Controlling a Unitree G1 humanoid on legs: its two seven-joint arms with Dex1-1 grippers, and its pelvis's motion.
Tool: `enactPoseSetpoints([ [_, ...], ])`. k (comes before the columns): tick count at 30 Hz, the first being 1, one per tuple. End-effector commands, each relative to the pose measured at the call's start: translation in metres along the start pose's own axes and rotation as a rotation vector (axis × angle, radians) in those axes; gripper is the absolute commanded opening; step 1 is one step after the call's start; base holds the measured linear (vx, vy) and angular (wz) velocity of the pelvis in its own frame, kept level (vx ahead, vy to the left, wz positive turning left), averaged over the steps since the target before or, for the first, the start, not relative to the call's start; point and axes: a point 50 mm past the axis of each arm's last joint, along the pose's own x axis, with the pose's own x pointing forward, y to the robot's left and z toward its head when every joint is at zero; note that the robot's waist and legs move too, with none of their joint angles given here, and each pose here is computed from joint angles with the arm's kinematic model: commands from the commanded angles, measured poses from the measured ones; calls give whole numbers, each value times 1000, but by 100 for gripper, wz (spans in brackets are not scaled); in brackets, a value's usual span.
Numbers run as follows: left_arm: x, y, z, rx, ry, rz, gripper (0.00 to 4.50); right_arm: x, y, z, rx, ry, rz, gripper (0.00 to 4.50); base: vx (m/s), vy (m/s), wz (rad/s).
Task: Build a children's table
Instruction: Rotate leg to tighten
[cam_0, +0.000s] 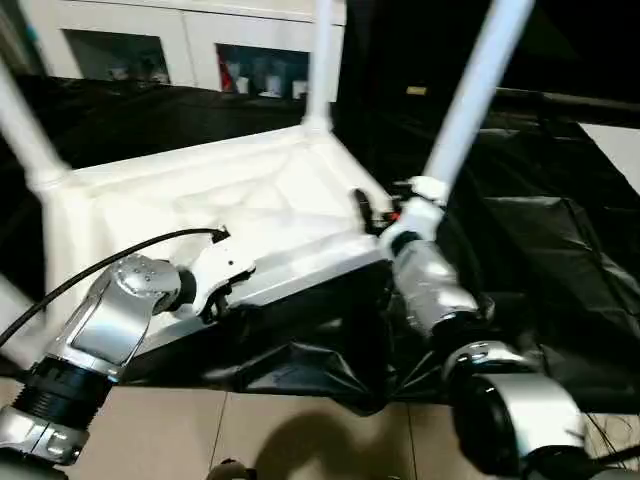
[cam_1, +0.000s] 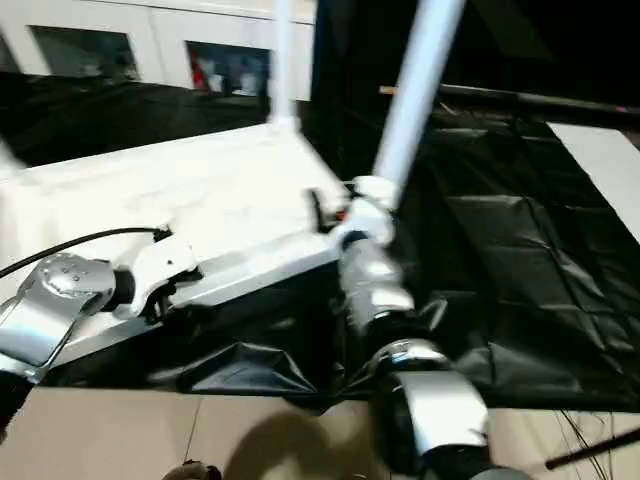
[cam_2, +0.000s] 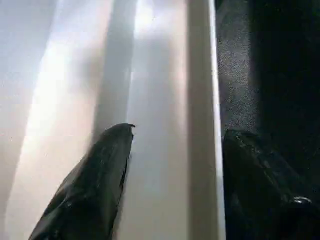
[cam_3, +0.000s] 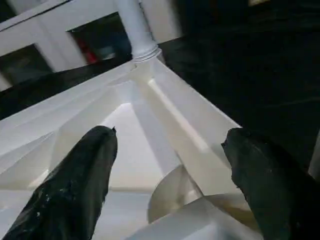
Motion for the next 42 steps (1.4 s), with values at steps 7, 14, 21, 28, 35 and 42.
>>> enactPoseSetpoints([
  [7,-4,16,1,20,0,125,332,-6,-50,27,17,-109,-207,379,0,0,0],
  [14,1,23,9,56,-44,192,332,-8,-62,36,-7,-136,-238,379,0,0,0],
  [21,9,25,17,99,-121,247,332,-10,-71,43,-30,-156,-263,379,0,0,0],
  [28,0,16,28,30,-324,146,332,-13,-85,54,-59,-170,-295,379,0,0,0],
  [35,-31,-5,28,-110,-513,-139,332,-7,-61,47,-126,-139,-108,379,0,0,0],
  [42,-70,-11,-15,-187,-330,-213,332,-7,-31,27,-238,-82,143,379,0,0,0],
])
